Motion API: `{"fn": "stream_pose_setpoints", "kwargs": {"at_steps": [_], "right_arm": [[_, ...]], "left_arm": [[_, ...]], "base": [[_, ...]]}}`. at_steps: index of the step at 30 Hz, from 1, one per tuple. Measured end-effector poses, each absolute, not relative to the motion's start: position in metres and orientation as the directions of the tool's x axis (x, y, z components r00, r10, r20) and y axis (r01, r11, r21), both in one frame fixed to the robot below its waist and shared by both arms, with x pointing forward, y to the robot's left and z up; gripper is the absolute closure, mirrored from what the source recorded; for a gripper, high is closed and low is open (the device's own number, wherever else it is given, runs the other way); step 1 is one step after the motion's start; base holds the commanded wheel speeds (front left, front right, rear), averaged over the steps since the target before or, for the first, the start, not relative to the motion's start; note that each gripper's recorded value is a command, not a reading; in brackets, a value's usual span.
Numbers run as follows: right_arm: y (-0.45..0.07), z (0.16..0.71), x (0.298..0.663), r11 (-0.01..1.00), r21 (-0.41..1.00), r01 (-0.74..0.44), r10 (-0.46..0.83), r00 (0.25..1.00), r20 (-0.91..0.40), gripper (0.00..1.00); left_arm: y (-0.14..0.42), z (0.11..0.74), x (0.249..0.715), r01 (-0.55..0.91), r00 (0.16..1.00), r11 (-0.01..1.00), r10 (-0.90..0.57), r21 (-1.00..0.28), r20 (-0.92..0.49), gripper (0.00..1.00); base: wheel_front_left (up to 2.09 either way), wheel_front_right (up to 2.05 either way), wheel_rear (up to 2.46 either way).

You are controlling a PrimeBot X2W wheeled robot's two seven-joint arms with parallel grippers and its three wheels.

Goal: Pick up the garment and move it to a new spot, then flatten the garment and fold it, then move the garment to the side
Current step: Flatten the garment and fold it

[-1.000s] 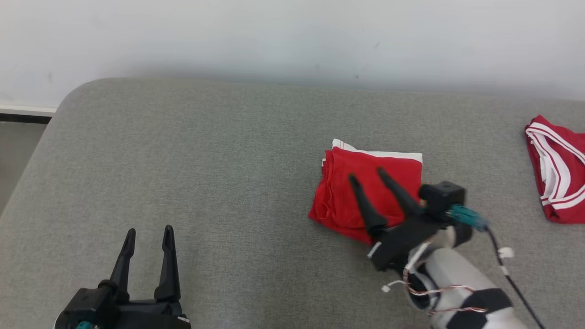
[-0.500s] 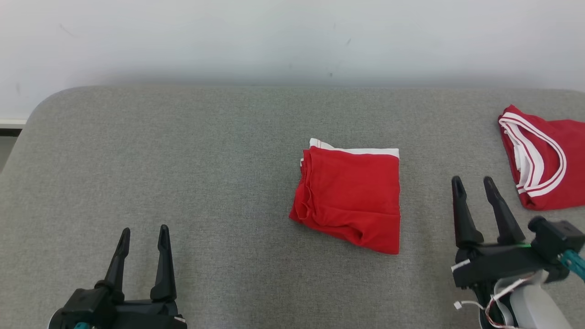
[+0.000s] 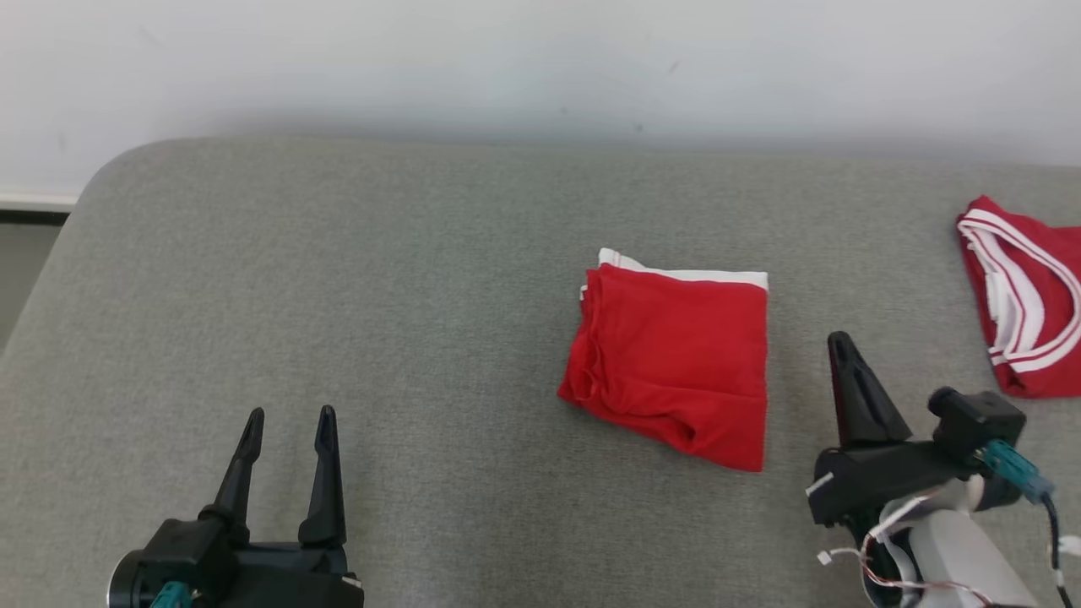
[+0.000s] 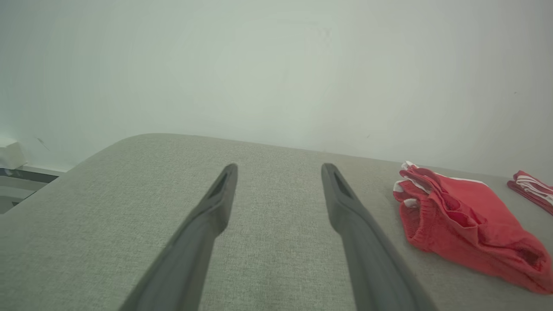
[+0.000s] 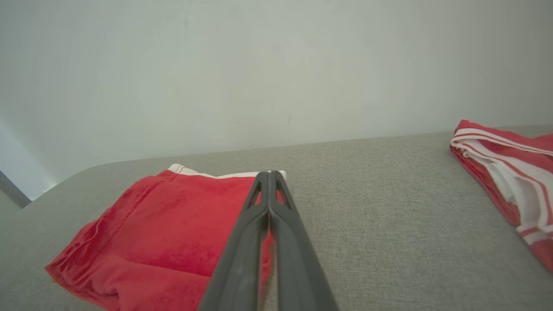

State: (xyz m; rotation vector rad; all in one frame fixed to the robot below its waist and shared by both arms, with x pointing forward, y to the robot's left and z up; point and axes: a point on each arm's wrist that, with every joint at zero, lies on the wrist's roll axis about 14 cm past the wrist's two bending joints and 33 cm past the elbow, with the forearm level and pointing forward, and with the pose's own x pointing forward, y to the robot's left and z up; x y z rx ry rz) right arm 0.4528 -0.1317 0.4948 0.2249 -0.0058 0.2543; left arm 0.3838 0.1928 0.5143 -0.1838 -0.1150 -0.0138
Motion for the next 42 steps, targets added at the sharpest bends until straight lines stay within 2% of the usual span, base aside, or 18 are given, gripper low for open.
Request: {"fn": "stream_pose_setpoints", "kwargs": {"at_steps": [5, 14, 24, 30, 37, 42], "right_arm": [[-0.102, 0.469, 0.471, 0.932, 0.219, -0.288, 0.307, 0.950, -0.055, 1.00], [-0.054, 0.432, 0.482, 0.908, 0.239, -0.344, 0.387, 0.907, -0.166, 1.00], [0.018, 0.426, 0.468, 0.825, 0.251, -0.506, 0.552, 0.816, -0.172, 1.00], [0.050, 0.438, 0.456, 0.761, 0.278, -0.586, 0.634, 0.763, -0.129, 1.00], [0.033, 0.476, 0.465, 0.777, 0.270, -0.569, 0.595, 0.804, -0.018, 1.00], [-0.011, 0.498, 0.469, 0.836, 0.225, -0.500, 0.503, 0.863, 0.050, 1.00]], "left_arm": [[0.201, 0.510, 0.382, -0.003, 0.995, 0.983, 0.021, -0.183, 0.100, 0.00], [0.213, 0.504, 0.380, -0.040, 0.995, 0.982, 0.056, -0.185, 0.079, 0.00], [0.226, 0.502, 0.376, -0.081, 0.993, 0.981, 0.094, -0.179, 0.067, 0.00], [0.226, 0.504, 0.379, -0.083, 0.992, 0.981, 0.097, -0.176, 0.074, 0.00], [0.214, 0.506, 0.388, -0.044, 0.995, 0.983, 0.060, -0.177, 0.086, 0.00], [0.201, 0.508, 0.397, -0.001, 0.995, 0.984, 0.019, -0.177, 0.096, 0.00]], "base": [[0.00, 0.00, 0.00], [0.00, 0.00, 0.00], [0.00, 0.00, 0.00], [0.00, 0.00, 0.00], [0.00, 0.00, 0.00], [0.00, 0.00, 0.00]]}}
